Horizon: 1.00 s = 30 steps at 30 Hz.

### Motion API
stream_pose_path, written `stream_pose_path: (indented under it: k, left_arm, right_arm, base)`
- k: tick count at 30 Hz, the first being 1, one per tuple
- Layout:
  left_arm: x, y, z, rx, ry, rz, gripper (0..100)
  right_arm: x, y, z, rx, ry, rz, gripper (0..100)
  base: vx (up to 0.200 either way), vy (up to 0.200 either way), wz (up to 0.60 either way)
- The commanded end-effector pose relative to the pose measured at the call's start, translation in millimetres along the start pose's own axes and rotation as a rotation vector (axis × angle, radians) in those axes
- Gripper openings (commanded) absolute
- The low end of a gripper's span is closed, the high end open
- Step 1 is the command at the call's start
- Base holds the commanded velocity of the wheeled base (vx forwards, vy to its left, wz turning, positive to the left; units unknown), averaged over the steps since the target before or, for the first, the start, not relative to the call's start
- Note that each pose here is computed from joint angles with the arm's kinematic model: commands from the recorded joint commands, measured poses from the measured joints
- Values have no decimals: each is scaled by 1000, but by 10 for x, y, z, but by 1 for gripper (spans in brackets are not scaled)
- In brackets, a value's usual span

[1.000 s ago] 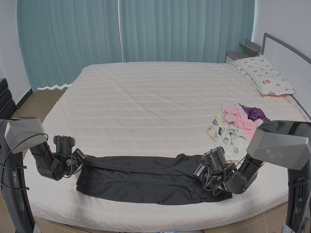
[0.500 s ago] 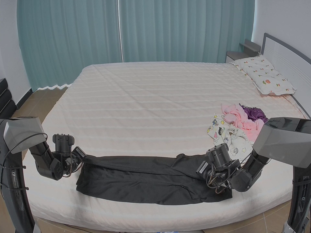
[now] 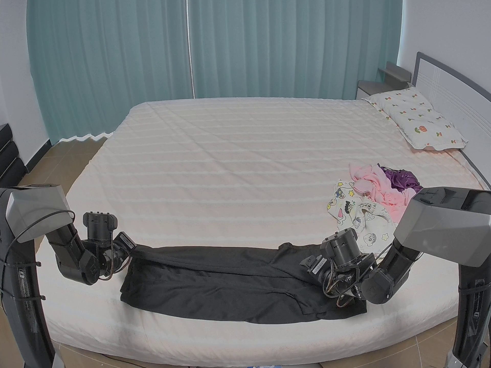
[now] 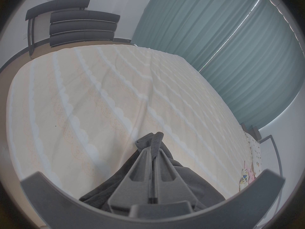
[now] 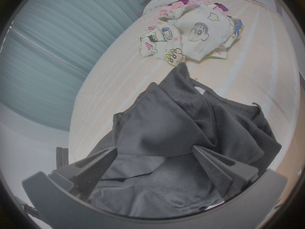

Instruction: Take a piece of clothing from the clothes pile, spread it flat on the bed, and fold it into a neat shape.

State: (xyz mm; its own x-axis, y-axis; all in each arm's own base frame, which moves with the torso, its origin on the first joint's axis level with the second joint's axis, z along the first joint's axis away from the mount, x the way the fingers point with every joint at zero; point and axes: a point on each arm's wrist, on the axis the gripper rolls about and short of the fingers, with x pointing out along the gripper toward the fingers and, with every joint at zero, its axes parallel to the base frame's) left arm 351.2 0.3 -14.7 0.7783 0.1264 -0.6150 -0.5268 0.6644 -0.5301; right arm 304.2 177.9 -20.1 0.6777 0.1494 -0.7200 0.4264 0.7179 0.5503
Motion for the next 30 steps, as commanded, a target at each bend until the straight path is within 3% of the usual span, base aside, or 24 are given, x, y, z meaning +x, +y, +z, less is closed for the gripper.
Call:
stream_pose_path:
  k: [1, 17, 18, 30]
  left_arm:
    - [6, 6, -6, 0, 1, 2, 0]
    - [7, 10, -2, -1, 0, 3, 0]
    - [7, 10, -2, -1, 0, 3, 0]
    - [9, 6, 0, -1, -1, 2, 0]
  right_arm:
    - [-76, -19, 11, -5, 4, -5, 100]
    - [16, -78, 100, 12, 0, -41, 100]
    - [24, -78, 96, 12, 6, -39, 0]
    - [-40, -64, 70, 3, 8, -36, 0]
  base:
    - [0, 0, 0]
    - [0, 0, 0]
    - [0, 0, 0]
    - [0, 0, 0]
